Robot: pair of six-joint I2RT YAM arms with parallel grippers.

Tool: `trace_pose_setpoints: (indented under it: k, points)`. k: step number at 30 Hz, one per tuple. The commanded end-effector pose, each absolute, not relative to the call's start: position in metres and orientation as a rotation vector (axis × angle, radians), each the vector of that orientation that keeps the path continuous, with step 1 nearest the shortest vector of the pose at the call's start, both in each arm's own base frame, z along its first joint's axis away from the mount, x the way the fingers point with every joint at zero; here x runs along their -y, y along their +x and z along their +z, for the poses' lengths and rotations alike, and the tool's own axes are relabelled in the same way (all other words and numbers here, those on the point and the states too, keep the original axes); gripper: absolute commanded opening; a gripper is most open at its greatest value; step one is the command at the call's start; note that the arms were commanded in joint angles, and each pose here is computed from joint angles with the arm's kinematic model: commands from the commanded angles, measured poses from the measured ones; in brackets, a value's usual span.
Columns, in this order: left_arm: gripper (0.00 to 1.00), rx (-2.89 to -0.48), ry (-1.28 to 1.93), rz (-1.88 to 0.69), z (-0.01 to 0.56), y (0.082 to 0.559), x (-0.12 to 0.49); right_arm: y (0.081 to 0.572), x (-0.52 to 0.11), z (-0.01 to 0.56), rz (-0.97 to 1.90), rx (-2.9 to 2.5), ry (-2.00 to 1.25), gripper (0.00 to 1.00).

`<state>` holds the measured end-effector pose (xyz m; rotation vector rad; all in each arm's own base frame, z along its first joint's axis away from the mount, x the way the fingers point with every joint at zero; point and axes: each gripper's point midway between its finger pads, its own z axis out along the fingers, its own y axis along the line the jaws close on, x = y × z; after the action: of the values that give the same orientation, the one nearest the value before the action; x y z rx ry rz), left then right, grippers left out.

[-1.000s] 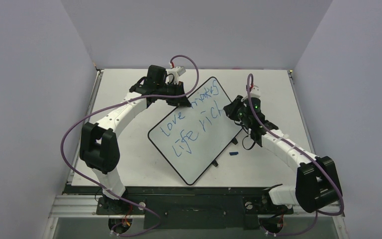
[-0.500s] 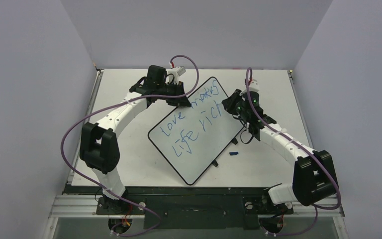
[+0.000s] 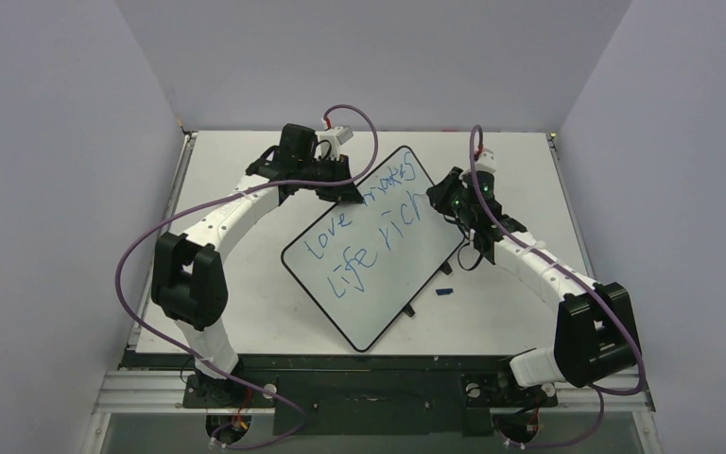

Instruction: Write a sentence on the whiteboard

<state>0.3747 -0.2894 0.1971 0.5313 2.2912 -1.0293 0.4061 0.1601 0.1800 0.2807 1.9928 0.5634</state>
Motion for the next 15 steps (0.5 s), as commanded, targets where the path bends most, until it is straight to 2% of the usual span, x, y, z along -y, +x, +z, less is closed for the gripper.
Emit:
trace_pose_setpoints:
  k: [1,15]
  points:
    - [0.00,-2.362,0.681,-0.986,0.172,0.346,0.298,0.404,-0.151,0.171,0.520,-2.012,0.298,0.00]
    - [0.00,-2.357,0.685,-0.988,0.174,0.343,0.299,0.374,-0.140,0.147,0.486,-2.063,0.287,0.00]
